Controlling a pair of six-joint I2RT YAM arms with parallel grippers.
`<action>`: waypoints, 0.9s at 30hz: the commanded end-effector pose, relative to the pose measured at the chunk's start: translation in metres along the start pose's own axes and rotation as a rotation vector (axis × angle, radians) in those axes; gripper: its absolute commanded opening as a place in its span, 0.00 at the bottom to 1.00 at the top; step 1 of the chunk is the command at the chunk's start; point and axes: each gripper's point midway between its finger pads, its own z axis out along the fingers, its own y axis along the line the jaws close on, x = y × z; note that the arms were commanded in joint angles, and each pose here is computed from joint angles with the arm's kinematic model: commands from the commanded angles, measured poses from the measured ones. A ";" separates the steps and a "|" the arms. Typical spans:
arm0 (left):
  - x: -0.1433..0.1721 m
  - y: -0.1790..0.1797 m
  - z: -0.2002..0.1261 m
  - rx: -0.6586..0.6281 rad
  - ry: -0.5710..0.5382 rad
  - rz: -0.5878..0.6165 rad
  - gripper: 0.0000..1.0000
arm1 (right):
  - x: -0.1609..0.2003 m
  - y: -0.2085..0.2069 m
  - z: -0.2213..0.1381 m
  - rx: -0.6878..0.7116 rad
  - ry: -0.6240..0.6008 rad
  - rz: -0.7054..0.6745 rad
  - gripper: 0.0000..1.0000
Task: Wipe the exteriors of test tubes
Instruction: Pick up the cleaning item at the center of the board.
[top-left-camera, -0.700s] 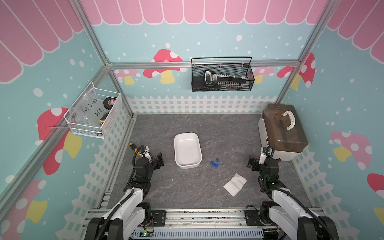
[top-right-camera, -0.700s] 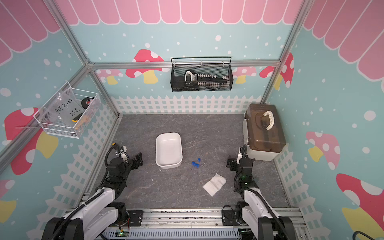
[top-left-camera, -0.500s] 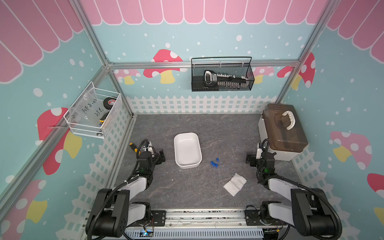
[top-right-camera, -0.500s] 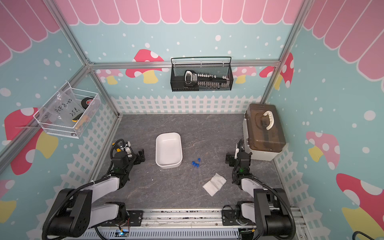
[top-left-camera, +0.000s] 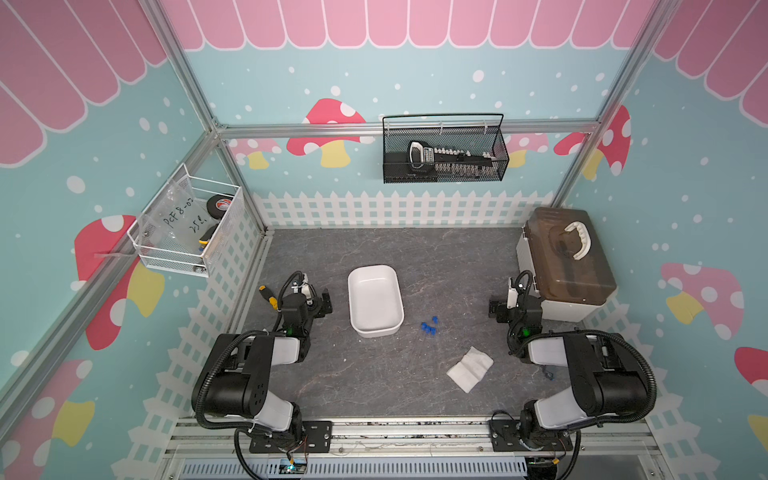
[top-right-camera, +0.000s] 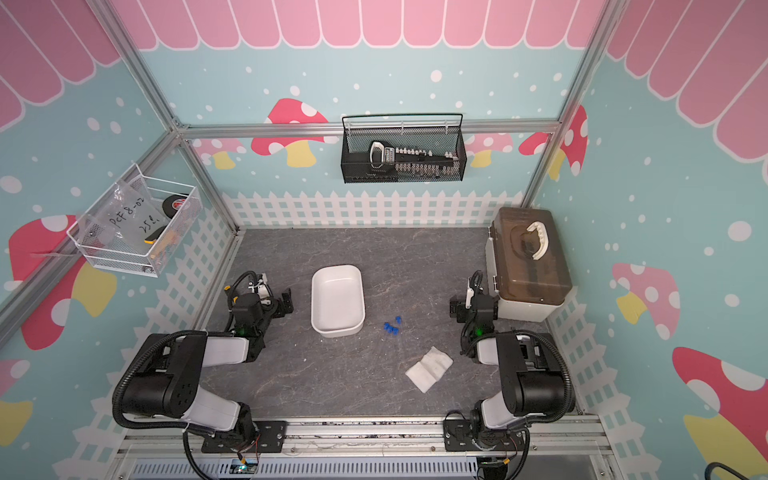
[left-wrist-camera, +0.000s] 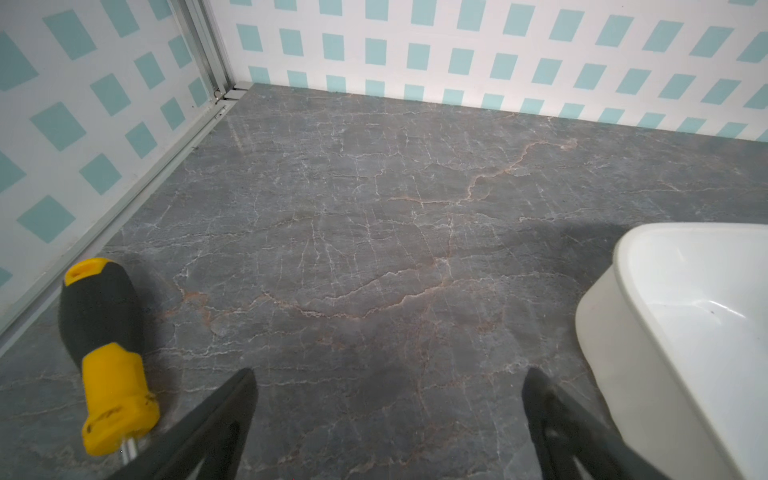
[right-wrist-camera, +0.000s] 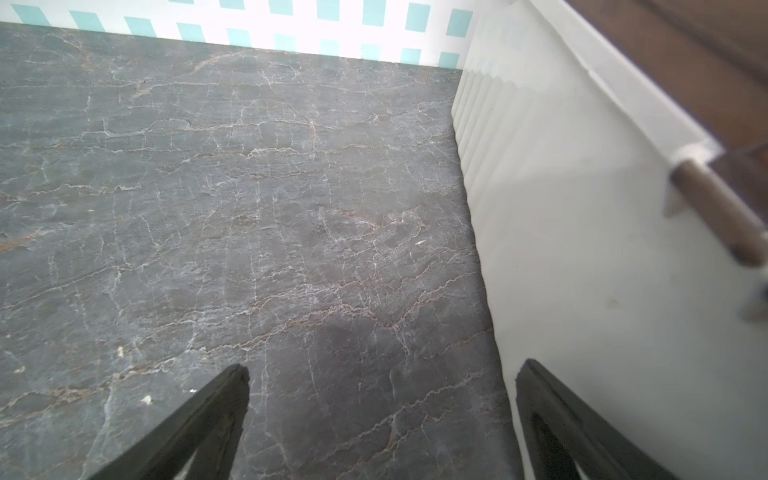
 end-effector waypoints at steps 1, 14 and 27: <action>-0.031 -0.001 0.004 0.010 -0.108 0.039 1.00 | -0.028 -0.006 0.003 0.029 -0.099 -0.031 0.99; -0.032 0.001 0.004 0.011 -0.107 0.025 1.00 | -0.027 -0.006 0.002 0.028 -0.099 -0.031 0.99; -0.085 0.011 -0.052 -0.090 -0.071 -0.142 1.00 | -0.054 -0.024 -0.073 0.064 0.126 0.188 0.87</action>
